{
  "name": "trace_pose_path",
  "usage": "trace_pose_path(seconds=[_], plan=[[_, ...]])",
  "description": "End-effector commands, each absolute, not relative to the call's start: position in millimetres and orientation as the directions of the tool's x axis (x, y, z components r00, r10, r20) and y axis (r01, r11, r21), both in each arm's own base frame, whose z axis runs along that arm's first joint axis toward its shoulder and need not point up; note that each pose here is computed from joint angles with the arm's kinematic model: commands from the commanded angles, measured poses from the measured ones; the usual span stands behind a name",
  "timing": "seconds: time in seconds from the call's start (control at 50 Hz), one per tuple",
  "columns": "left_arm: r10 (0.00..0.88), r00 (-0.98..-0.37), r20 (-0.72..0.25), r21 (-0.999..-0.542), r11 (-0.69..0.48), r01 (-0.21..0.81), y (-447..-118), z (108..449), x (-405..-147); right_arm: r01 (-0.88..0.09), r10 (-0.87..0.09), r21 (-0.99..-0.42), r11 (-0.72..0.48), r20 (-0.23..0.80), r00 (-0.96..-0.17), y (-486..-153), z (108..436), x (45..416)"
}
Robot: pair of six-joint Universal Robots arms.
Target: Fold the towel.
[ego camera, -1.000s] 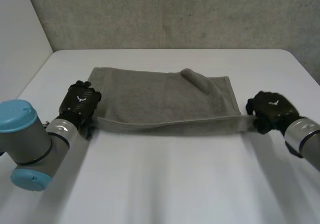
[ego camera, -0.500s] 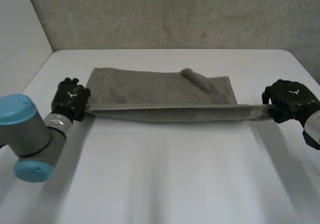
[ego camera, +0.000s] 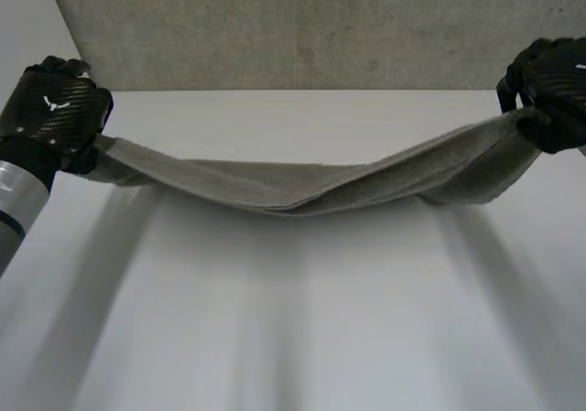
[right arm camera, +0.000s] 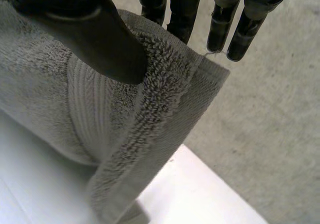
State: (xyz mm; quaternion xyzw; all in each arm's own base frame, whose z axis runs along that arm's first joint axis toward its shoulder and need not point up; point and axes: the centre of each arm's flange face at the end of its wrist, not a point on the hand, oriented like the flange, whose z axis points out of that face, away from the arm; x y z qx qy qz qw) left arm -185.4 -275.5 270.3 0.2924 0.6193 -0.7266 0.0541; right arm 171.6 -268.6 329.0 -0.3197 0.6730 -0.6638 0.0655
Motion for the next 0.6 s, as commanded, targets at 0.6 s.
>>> trace_pose_path(seconds=[0.6], plan=[[0.457,-0.744,-0.488,-0.854,-0.073,0.515,-411.3,164.8,-203.9,-0.616,-0.58,-0.787,-0.025,0.513,-0.632,-388.1,192.5,201.7]])
